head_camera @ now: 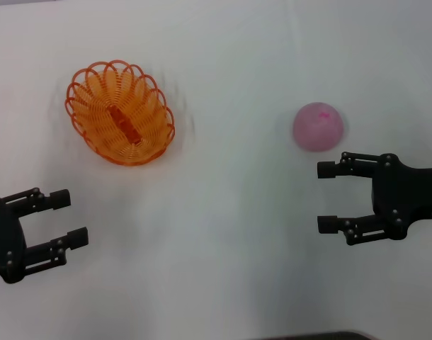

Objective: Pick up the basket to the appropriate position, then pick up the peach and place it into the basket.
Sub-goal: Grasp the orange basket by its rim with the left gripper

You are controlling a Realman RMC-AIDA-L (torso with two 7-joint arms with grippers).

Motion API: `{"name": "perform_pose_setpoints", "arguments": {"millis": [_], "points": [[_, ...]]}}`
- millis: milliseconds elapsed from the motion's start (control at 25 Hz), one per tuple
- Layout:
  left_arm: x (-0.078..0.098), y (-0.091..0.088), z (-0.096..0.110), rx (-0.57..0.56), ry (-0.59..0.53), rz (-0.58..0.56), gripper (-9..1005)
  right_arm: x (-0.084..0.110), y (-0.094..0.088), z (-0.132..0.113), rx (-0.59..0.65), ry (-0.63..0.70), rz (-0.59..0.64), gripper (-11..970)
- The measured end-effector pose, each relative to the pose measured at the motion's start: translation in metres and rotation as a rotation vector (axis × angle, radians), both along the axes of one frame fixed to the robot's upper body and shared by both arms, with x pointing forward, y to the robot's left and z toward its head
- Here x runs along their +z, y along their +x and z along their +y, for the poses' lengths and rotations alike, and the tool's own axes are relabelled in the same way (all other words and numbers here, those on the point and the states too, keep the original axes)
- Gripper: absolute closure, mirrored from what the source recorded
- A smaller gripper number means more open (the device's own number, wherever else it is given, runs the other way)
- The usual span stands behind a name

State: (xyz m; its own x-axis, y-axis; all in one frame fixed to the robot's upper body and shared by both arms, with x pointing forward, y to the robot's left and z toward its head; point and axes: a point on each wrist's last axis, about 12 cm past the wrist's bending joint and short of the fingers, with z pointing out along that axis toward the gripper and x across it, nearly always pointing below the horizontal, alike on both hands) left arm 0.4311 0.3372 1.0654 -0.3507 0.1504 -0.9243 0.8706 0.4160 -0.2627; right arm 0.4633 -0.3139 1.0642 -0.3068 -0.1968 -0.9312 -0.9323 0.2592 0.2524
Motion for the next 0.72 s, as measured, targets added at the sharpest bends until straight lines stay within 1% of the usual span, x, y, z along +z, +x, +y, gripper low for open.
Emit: {"name": "perform_pose_setpoints", "arguments": {"millis": [560,720], "points": [[0.0013,0.0017,0.0009,0.0,0.001,0.004,293,0.0016,0.0025,0.0008,0.002,-0.002,-0.001,17],[0.004,0.0027,0.0008,-0.01,-0.008,0.001,294,0.0017,0.0038,0.0021,0.004,-0.001,-0.002,17]]}}
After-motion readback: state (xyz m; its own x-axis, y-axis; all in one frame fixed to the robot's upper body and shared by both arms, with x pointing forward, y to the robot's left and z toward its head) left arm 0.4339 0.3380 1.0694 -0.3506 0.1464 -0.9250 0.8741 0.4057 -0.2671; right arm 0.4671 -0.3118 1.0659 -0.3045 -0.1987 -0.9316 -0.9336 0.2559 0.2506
